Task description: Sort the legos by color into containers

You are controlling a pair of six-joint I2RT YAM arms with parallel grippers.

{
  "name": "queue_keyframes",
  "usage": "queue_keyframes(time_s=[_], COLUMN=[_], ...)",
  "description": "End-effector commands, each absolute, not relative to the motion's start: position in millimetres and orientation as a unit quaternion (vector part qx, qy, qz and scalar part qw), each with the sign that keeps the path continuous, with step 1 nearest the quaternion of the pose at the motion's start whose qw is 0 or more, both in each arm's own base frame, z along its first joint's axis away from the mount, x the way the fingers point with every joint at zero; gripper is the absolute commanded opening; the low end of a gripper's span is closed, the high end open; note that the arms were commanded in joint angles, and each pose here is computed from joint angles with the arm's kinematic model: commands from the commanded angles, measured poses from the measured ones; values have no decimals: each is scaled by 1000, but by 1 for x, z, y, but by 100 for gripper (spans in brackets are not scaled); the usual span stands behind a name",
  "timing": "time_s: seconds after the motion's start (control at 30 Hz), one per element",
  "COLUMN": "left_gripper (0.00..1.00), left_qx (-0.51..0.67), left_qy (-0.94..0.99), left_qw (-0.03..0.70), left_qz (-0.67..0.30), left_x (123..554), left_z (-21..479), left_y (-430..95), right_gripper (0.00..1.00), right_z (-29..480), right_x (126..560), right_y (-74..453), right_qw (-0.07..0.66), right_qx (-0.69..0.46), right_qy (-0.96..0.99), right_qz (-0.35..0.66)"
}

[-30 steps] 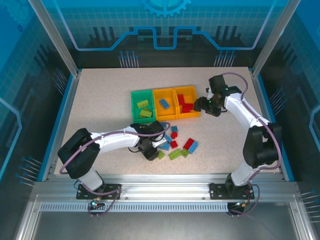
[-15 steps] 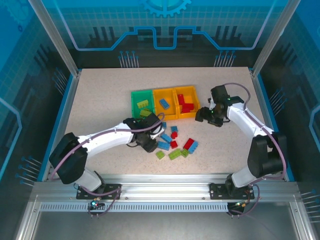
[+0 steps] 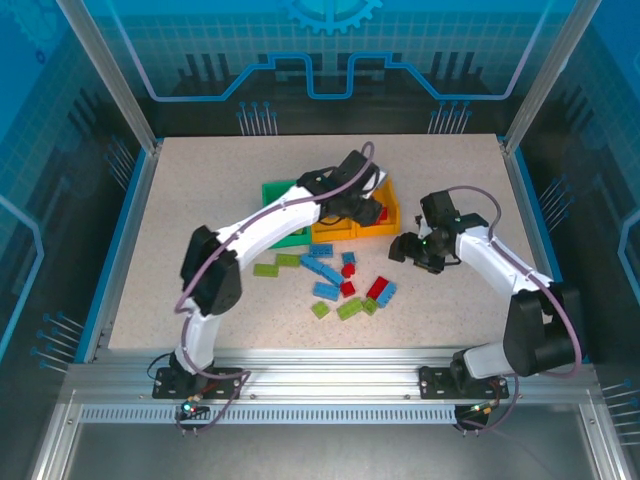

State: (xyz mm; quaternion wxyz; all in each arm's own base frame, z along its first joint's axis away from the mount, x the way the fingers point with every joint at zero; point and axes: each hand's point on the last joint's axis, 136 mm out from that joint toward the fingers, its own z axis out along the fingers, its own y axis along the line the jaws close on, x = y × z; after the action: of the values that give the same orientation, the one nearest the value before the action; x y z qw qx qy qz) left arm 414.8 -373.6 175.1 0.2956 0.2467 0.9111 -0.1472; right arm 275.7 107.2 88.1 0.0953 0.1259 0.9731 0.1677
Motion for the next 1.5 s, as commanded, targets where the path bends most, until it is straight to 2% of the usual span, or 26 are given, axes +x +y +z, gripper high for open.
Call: queue_keyframes(time_s=[0.0, 0.2, 0.47, 0.67, 0.87, 1.2, 1.47], left_gripper=[41, 46, 52, 78, 99, 99, 99], left_qx=[204, 156, 141, 120, 103, 60, 36], left_qy=[928, 937, 938, 927, 910, 916, 921], left_qw=[273, 257, 250, 283, 331, 343, 341], left_qz=[-152, -179, -193, -215, -228, -200, -186], left_x=[429, 452, 448, 438, 417, 384, 371], left_z=[165, 149, 152, 192, 229, 223, 215], left_y=[-377, -387, -388, -377, -351, -285, -252], right_gripper=[68, 67, 63, 60, 52, 30, 27], right_z=[86, 66, 50, 41, 30, 30, 66], right_x=[260, 236, 233, 231, 229, 228, 240], right_y=[116, 135, 145, 150, 150, 143, 134], right_qw=[82, 48, 27, 11, 1, 1, 42], right_qx=[143, 134, 129, 122, 120, 117, 108], right_qy=[969, 973, 977, 980, 983, 986, 987], right_qz=[186, 181, 167, 157, 138, 117, 109])
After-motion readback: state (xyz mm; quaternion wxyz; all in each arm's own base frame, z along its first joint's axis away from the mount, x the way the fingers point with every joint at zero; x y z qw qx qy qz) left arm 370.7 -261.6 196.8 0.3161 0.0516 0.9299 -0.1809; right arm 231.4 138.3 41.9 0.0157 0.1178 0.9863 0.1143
